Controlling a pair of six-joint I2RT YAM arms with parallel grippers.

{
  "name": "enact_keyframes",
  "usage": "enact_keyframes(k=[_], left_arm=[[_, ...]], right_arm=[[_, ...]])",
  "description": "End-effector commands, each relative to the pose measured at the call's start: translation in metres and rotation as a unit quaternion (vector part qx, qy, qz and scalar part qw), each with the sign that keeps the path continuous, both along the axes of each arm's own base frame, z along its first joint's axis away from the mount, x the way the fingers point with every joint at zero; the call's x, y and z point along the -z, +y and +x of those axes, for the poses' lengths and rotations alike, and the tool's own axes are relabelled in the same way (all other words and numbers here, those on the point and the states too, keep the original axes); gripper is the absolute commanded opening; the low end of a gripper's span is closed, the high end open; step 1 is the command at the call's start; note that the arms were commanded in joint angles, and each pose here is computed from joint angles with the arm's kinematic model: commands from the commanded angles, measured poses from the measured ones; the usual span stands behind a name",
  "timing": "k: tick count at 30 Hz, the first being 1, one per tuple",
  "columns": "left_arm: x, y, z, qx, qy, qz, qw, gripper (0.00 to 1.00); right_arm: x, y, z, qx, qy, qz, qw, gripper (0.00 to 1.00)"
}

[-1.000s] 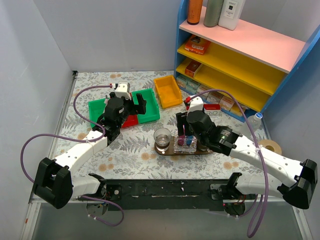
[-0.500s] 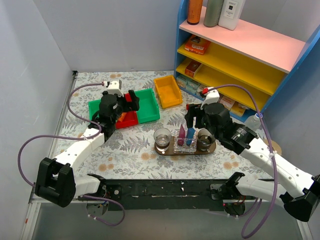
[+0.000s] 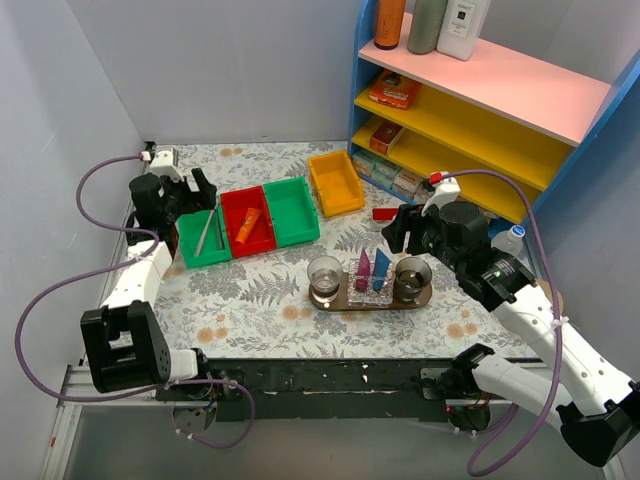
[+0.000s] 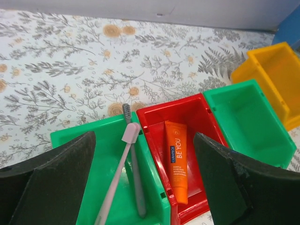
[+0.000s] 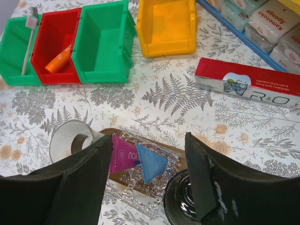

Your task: Prepare toiletry sets of a toothbrush and toothpaste on the tray

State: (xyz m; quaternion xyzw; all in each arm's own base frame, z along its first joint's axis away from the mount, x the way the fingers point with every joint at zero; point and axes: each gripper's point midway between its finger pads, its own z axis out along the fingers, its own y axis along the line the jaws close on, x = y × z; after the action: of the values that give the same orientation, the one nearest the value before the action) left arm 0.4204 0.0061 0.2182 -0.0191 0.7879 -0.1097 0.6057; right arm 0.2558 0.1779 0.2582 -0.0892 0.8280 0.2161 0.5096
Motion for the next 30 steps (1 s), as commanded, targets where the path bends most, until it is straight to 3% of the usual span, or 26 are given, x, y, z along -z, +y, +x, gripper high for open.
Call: enact_keyframes(k=[1,12,20,30], left_arm=[[0.009,-0.009,0.003,0.041,0.022,0.016,0.999,0.83],[0.054,0.014,0.012,-0.008,0.069,0.04,0.997,0.68],[0.08,0.026,0.013,-0.028,0.105,0.058,0.992,0.45],[0.102,0.025,0.015,-0.025,0.131,0.057,0.989,0.46]], right_arm=[[-0.015,-0.001,-0.002,-0.015,-0.027,0.018,0.999,0.69],[-0.008,-0.006,-0.009,-0.02,-0.028,0.03,0.999,0.65],[-0.011,-0.009,-0.012,-0.015,-0.031,0.04,0.999,0.64],[-0.017,-0.01,-0.016,-0.017,-0.036,0.051,0.998,0.63]])
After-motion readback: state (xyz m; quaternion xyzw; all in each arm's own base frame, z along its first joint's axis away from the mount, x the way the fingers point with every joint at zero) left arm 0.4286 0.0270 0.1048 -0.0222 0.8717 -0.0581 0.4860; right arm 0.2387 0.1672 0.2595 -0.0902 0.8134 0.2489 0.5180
